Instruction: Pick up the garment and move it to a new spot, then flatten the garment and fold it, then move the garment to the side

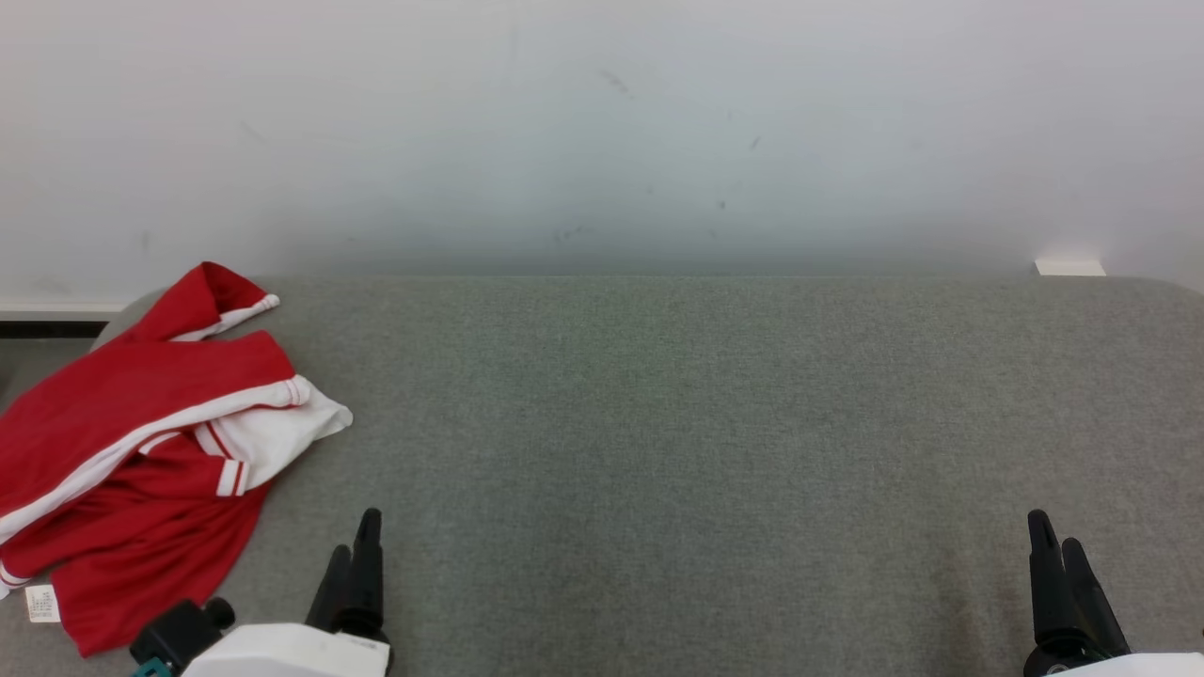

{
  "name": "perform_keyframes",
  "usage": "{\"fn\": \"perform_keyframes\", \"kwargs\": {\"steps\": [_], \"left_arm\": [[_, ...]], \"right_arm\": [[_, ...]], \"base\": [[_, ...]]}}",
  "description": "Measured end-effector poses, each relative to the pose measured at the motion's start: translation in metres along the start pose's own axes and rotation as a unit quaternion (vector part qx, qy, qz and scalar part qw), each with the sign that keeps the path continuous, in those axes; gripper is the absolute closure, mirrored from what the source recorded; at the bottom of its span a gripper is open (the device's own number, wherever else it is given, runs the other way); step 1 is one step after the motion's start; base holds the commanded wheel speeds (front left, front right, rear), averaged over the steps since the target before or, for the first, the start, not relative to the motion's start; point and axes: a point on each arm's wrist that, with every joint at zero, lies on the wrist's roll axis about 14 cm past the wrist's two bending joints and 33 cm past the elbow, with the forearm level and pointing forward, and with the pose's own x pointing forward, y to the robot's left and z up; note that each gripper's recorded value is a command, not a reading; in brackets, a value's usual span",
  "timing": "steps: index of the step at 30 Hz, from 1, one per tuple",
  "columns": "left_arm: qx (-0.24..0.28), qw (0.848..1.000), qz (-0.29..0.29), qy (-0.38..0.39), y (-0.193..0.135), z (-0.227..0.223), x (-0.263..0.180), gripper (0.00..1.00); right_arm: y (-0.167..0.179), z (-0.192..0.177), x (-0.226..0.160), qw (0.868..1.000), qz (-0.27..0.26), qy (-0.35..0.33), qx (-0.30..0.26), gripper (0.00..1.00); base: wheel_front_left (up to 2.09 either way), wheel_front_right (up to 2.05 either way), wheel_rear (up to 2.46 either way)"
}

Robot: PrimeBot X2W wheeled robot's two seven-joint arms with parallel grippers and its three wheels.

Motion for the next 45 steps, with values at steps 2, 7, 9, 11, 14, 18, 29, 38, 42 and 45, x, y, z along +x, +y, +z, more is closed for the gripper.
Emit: {"fn": "perform_keyframes", "kwargs": {"steps": [2, 7, 9, 11, 14, 18, 29, 38, 42, 45], "left_arm": [[0.018, 1.000, 0.000, -0.003, -0.001, 0.001, 0.000, 0.00], [0.057, 0.998, -0.001, -0.010, -0.003, 0.001, 0.000, 0.00], [0.073, 0.997, -0.002, -0.011, -0.004, 0.000, -0.001, 0.00], [0.087, 0.996, -0.002, -0.012, -0.005, -0.001, -0.001, 0.00], [0.109, 0.994, -0.001, -0.014, -0.005, -0.001, -0.002, 0.00], [0.136, 0.991, -0.002, -0.017, -0.006, -0.002, -0.003, 0.00], [0.208, 0.977, -0.013, -0.033, -0.013, -0.001, -0.004, 0.00], [0.261, 0.964, -0.023, -0.039, -0.016, -0.004, -0.006, 0.00], [0.283, 0.958, -0.022, -0.042, -0.015, -0.004, -0.008, 0.00], [0.302, 0.952, -0.024, -0.044, -0.014, -0.004, -0.010, 0.00]], "right_arm": [[0.000, -0.001, -0.001, 1.000, 0.001, 0.001, -0.017, 0.00], [0.001, -0.003, -0.003, 0.999, 0.004, 0.002, -0.052, 0.00], [0.001, -0.003, -0.003, 0.998, 0.005, 0.003, -0.064, 0.00], [0.002, -0.003, -0.003, 0.997, 0.008, 0.002, -0.077, 0.00], [0.004, -0.003, -0.004, 0.995, 0.011, 0.000, -0.095, 0.00], [0.006, -0.005, -0.005, 0.993, 0.017, 0.000, -0.121, 0.00], [0.010, -0.006, -0.007, 0.983, 0.030, -0.004, -0.183, 0.00], [0.011, -0.005, -0.008, 0.973, 0.036, -0.008, -0.229, 0.00], [0.009, -0.004, -0.009, 0.968, 0.036, -0.009, -0.248, 0.00], [0.009, -0.003, -0.010, 0.966, 0.036, -0.012, -0.256, 0.00]], "base": [[0.00, 0.00, 0.00], [0.00, 0.00, 0.00], [0.00, 0.00, 0.00], [0.00, 0.00, 0.00], [0.00, 0.00, 0.00], [0.00, 0.00, 0.00], [0.00, 0.00, 0.00], [0.00, 0.00, 0.00], [0.00, 0.00, 0.00], [0.00, 0.00, 0.00]]}}
